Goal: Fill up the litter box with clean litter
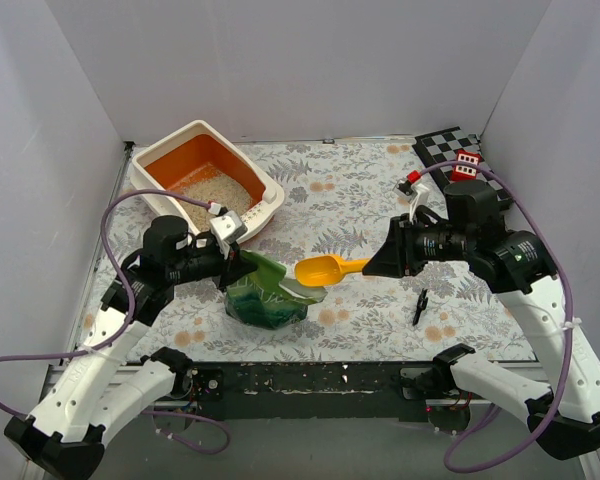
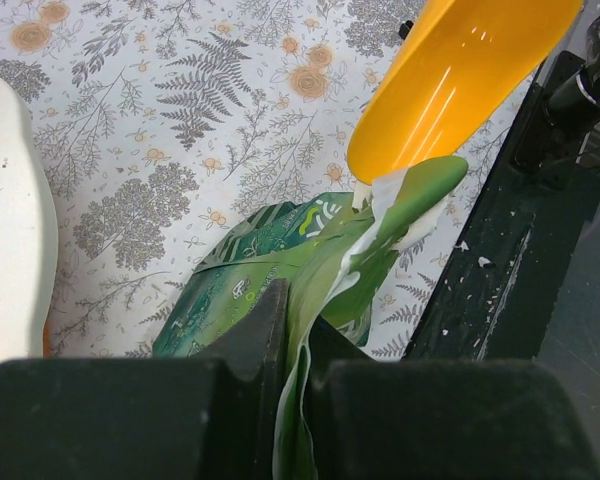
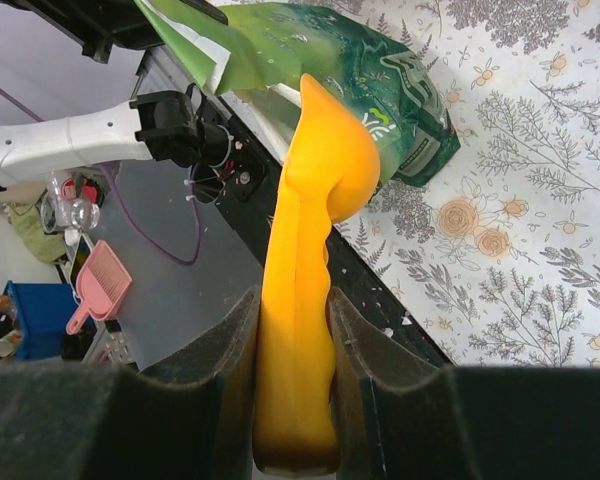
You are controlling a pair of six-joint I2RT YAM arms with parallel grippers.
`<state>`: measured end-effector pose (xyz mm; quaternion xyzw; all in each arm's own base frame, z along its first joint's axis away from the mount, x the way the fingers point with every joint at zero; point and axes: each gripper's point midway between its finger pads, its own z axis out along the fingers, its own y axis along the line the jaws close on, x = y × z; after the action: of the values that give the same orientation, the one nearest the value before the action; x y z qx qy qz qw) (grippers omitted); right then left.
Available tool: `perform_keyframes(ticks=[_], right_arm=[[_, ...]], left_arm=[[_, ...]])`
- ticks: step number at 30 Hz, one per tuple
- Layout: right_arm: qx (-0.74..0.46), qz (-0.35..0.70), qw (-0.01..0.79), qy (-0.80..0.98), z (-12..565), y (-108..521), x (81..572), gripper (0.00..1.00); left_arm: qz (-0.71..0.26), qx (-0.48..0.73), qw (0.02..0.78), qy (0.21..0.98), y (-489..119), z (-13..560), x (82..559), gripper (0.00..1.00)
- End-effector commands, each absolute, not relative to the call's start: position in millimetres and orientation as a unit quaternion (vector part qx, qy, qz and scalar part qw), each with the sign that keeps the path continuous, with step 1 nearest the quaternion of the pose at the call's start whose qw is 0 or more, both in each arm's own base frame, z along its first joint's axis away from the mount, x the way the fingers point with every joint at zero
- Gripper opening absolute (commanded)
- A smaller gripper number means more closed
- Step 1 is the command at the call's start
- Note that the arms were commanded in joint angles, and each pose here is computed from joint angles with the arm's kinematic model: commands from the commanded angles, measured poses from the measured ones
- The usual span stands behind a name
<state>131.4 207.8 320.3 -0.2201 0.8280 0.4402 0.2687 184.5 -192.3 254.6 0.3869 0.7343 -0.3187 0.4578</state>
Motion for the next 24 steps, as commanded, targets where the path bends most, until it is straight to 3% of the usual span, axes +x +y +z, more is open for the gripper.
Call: perform_keyframes(ticks=[1, 24], right_arm=[[-0.227, 0.451, 0.262, 0.823, 318, 210, 128, 0.01], [-0.237, 0.458, 0.264, 0.815, 325, 209, 116, 0.01]], left_arm=[[-0.324, 0.368, 0.464, 0.738, -192, 258, 183, 0.00], [-0.328, 0.355, 0.447, 0.753, -195, 249, 188, 0.00]])
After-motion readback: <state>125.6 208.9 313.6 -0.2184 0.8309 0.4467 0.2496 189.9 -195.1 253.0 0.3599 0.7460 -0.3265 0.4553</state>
